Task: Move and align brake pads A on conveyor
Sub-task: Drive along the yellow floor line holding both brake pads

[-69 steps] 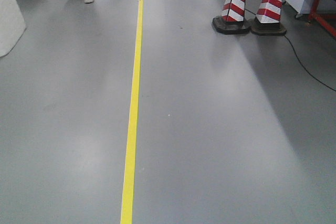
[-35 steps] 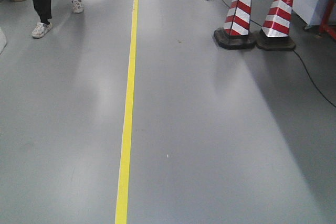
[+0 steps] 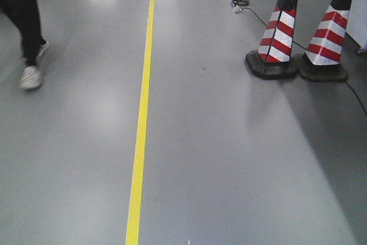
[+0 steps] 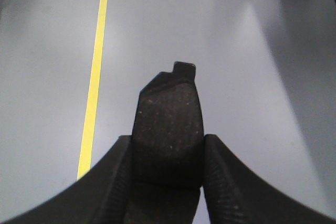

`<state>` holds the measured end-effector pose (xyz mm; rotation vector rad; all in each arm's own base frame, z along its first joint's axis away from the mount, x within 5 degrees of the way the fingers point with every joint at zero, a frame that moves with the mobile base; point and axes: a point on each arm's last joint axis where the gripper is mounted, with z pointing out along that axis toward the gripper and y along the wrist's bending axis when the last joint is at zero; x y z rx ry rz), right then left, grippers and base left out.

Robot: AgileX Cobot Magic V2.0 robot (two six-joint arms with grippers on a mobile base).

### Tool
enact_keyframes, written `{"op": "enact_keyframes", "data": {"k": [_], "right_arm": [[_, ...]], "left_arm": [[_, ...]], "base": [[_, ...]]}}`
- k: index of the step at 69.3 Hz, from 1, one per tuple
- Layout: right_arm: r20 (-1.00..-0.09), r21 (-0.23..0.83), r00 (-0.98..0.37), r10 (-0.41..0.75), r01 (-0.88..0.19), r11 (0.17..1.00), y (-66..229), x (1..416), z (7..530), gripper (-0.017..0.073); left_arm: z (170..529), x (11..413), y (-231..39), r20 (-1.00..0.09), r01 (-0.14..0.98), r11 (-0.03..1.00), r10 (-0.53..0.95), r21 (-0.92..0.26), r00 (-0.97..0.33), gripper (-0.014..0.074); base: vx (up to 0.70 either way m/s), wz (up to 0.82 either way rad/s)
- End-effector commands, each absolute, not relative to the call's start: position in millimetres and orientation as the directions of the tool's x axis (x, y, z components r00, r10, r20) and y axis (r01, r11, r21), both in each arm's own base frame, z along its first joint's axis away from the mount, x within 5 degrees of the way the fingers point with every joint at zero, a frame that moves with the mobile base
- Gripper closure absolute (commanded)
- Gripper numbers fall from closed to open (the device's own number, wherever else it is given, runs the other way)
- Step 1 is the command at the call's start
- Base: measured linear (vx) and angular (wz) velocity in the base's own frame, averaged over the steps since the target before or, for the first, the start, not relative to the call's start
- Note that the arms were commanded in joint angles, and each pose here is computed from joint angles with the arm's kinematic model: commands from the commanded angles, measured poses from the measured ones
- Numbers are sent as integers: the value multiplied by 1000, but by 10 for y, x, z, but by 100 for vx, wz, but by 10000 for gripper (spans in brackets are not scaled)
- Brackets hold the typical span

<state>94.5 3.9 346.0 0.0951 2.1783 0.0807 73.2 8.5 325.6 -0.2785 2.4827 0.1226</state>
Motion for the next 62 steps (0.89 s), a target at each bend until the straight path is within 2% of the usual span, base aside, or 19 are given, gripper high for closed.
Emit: {"op": "enact_keyframes", "data": {"k": [1, 62], "right_arm": [[-873, 92, -479, 93, 27, 995, 34, 972, 3610, 563], [-873, 92, -479, 93, 27, 995, 34, 972, 3610, 563]], "left_arm": [[3343, 760, 97, -641, -231, 973, -162, 24, -751, 600], [3343, 760, 97, -641, -231, 973, -162, 24, -751, 600]], "base": [[79, 0], [75, -4]]}}
